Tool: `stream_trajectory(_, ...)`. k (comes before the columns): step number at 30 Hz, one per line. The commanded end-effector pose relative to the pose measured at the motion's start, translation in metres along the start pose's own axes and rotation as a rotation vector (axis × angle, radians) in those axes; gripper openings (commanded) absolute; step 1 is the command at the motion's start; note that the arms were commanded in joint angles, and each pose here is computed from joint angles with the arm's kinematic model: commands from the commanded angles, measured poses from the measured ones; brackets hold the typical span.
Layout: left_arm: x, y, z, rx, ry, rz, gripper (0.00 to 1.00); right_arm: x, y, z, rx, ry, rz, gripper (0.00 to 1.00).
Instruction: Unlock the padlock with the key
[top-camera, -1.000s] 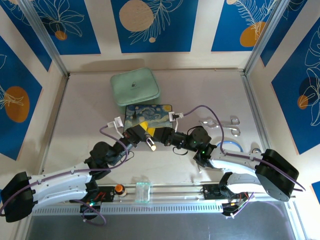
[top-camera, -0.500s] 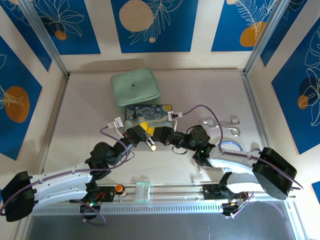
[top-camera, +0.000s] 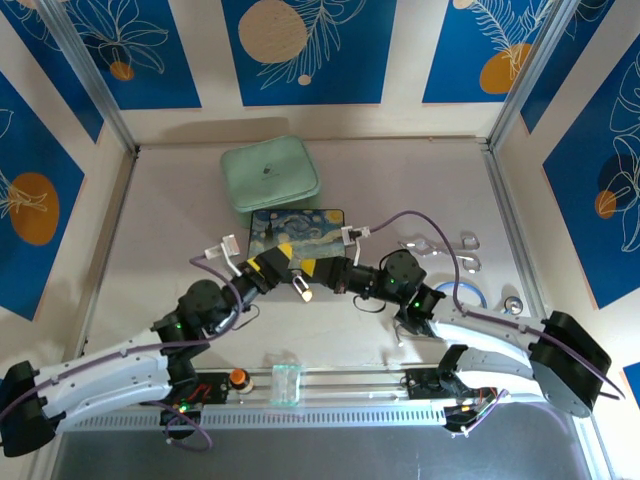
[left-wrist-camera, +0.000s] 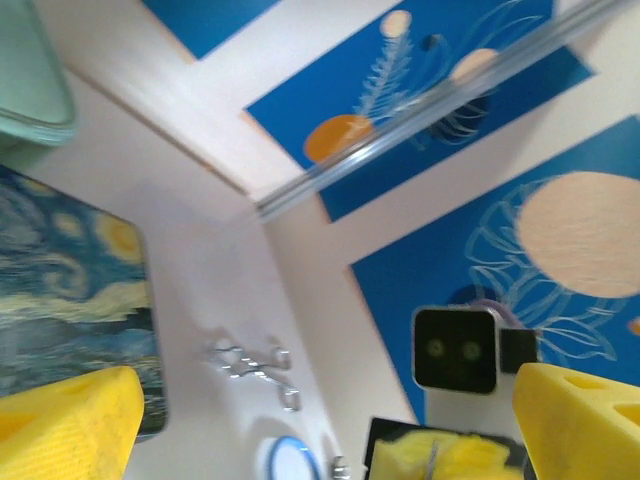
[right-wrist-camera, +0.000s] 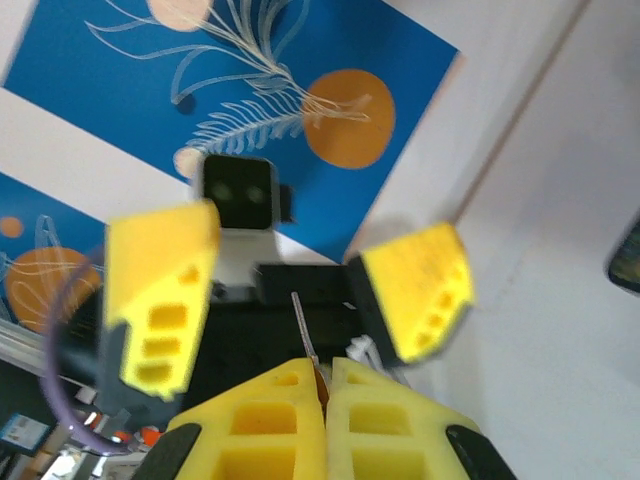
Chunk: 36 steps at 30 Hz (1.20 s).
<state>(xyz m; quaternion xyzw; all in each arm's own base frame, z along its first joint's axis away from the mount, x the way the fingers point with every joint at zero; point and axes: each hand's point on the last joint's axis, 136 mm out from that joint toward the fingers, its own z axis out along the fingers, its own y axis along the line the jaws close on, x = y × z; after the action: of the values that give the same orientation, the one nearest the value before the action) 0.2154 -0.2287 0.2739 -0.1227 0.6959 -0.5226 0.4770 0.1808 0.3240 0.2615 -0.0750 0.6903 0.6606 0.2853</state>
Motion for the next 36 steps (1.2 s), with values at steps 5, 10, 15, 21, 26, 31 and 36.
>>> stream_trajectory(5, 0.039, 0.062, -0.003, -0.323, 0.232, 0.230, 0.70, 0.031, -0.054, -0.018, 0.288, 0.161, 0.020, 0.00)
stream_trajectory(10, 0.069, 0.090, 0.001, -0.328, 0.296, 0.224, 0.63, 0.035, -0.079, -0.039, 0.390, 0.141, 0.057, 0.00)
stream_trajectory(15, 0.098, 0.131, 0.006, -0.377, 0.352, 0.296, 0.75, 0.034, -0.100, -0.061, 0.491, 0.117, 0.072, 0.00)
stream_trajectory(21, 0.111, 0.152, 0.020, -0.405, 0.343, 0.322, 0.77, 0.041, -0.112, -0.069, 0.512, 0.123, 0.106, 0.00)
stream_trajectory(26, 0.120, 0.175, 0.028, -0.466, 0.313, 0.290, 0.75, 0.048, -0.124, -0.073, 0.535, 0.119, 0.137, 0.00)
stream_trajectory(31, 0.132, 0.184, 0.040, -0.490, 0.307, 0.267, 0.69, 0.052, -0.132, -0.076, 0.551, 0.109, 0.154, 0.00)
stream_trajectory(36, 0.138, 0.191, 0.045, -0.543, 0.280, 0.267, 0.61, 0.057, -0.138, -0.077, 0.561, 0.107, 0.165, 0.00)
